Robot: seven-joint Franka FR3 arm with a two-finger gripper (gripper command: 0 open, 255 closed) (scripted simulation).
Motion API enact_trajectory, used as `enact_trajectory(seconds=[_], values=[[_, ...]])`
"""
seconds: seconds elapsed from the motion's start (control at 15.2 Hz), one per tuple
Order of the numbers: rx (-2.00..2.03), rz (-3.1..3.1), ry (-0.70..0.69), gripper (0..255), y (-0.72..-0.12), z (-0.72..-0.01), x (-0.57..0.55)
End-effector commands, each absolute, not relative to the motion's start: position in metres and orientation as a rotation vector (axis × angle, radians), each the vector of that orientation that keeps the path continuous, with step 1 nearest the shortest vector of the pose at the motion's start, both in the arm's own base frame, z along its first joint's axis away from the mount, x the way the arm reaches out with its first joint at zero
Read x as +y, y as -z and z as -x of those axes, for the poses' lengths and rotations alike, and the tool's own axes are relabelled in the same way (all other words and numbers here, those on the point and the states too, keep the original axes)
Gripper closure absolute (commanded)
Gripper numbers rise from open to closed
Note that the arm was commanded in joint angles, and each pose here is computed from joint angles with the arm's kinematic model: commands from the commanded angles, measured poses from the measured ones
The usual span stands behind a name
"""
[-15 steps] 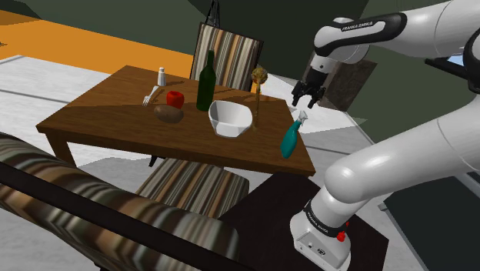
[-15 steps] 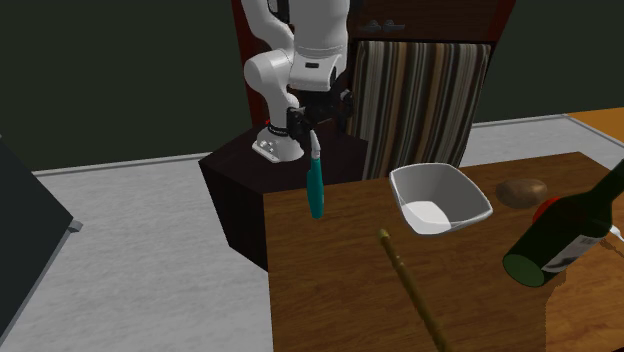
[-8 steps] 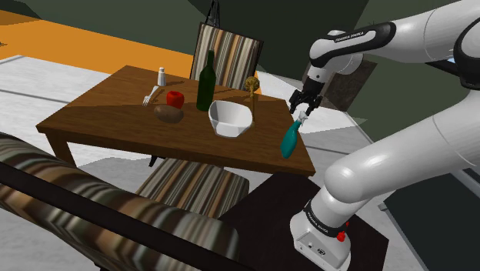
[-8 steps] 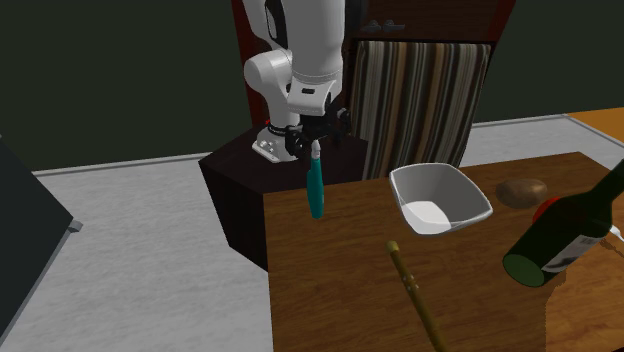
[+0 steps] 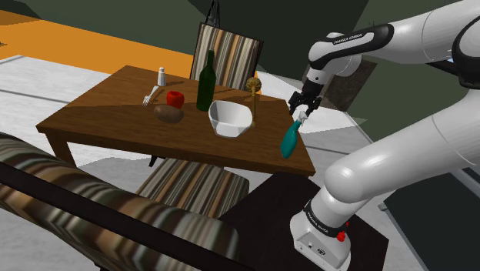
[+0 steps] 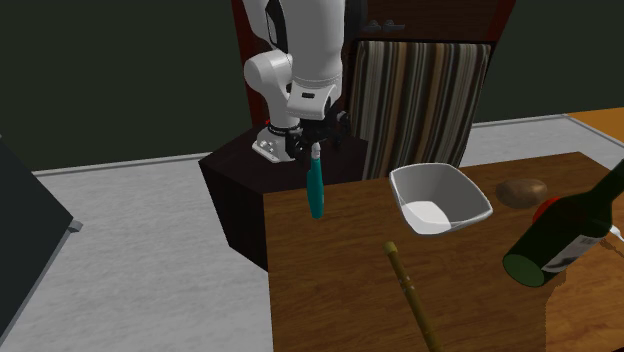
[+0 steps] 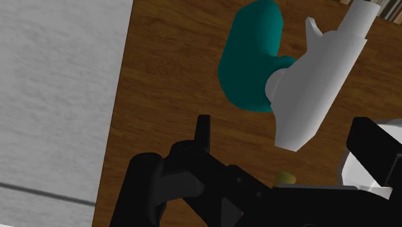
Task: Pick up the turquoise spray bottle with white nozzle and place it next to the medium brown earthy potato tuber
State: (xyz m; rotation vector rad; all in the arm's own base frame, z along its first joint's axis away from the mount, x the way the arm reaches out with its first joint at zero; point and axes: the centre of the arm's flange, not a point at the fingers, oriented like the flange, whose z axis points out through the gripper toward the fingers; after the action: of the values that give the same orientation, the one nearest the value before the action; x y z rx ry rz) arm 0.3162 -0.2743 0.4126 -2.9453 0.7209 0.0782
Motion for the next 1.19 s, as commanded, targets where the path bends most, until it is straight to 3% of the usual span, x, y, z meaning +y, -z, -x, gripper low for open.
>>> enact_trajectory(seconds=[0.0,0.59,1.12], values=[[0.721,2.945,-0.078,255,-0.413,-0.316,-0.274],[0.721,2.945,-0.078,255,-0.413,-0.316,-0.274],[0.721,2.945,-0.078,255,-0.455,-0.316,-0.274]])
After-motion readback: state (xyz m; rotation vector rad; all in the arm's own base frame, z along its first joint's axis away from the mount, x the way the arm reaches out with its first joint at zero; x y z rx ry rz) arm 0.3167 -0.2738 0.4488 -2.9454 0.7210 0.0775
